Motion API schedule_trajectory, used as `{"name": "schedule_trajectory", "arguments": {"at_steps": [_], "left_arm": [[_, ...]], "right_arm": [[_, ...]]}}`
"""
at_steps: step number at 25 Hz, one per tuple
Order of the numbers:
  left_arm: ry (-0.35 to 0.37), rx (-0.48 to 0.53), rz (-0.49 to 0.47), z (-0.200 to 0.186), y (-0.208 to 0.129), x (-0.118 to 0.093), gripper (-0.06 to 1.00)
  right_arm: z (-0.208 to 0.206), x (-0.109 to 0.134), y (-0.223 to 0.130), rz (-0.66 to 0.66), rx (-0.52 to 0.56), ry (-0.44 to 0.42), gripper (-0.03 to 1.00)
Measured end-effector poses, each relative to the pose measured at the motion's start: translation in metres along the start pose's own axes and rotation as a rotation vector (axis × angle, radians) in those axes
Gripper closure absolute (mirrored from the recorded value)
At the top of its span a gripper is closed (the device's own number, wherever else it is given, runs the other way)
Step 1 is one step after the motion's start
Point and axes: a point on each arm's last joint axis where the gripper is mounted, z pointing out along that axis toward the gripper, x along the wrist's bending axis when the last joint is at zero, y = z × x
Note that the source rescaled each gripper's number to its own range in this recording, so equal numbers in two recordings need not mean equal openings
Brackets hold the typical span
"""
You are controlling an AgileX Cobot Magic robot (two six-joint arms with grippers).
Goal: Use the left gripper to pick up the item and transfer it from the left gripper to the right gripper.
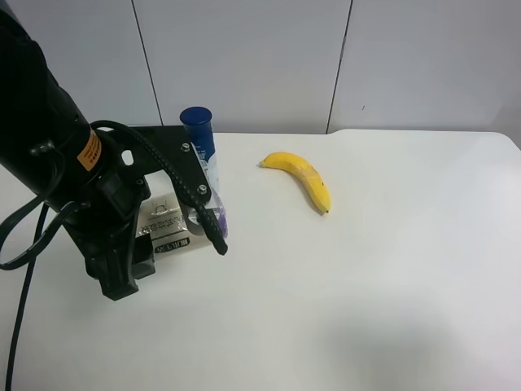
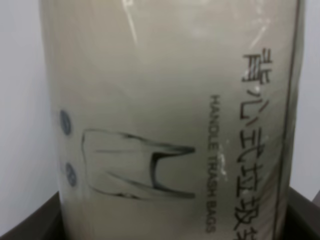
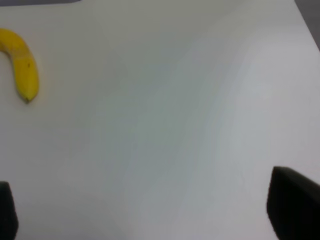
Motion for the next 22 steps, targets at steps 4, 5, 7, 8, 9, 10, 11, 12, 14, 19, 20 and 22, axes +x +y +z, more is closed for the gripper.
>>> {"name": "schedule_trajectory", "arguments": {"at_steps": [4,5,7,8,9,10,11,12,14,19,20,22], "left_arm": [[0.006,-0.023,0.024,-0.003,0.004,0.001,0.94],[0.008,-0.028,0.034,-0.004,0.005,0.001,0.94],[0.012,-0.043,0.048,-0.005,0.007,0.002,0.94],[0.014,-0.047,0.055,-0.005,0.007,0.002,0.94],[0.014,-0.048,0.062,-0.005,0.008,0.002,0.94],[0.015,-0.048,0.069,-0.005,0.008,0.002,0.94],[0.015,-0.049,0.075,-0.005,0.008,0.002,0.94],[0.016,-0.053,0.081,-0.005,0.008,0.002,0.94],[0.019,-0.059,0.097,-0.005,0.009,0.003,0.94],[0.029,-0.087,0.127,-0.005,0.012,0.003,0.94],[0.032,-0.095,0.131,-0.005,0.013,0.004,0.94],[0.040,-0.118,0.138,-0.006,0.015,0.004,0.94]], "right_arm": [[0.000,0.000,0.000,0.000,0.000,0.000,-0.03],[0.000,0.000,0.000,0.000,0.000,0.000,-0.03],[0.000,0.000,0.000,0.000,0.000,0.000,-0.03],[0.000,0.000,0.000,0.000,0.000,0.000,-0.03],[0.000,0.000,0.000,0.000,0.000,0.000,-0.03],[0.000,0.000,0.000,0.000,0.000,0.000,-0.03],[0.000,0.000,0.000,0.000,0.000,0.000,-0.03],[0.000,0.000,0.000,0.000,0.000,0.000,-0.03],[0.000,0.000,0.000,0.000,0.000,0.000,-0.03],[0.000,0.000,0.000,0.000,0.000,0.000,-0.03],[0.000,0.000,0.000,0.000,0.000,0.000,-0.03],[0.000,0.000,0.000,0.000,0.000,0.000,-0.03]]}}
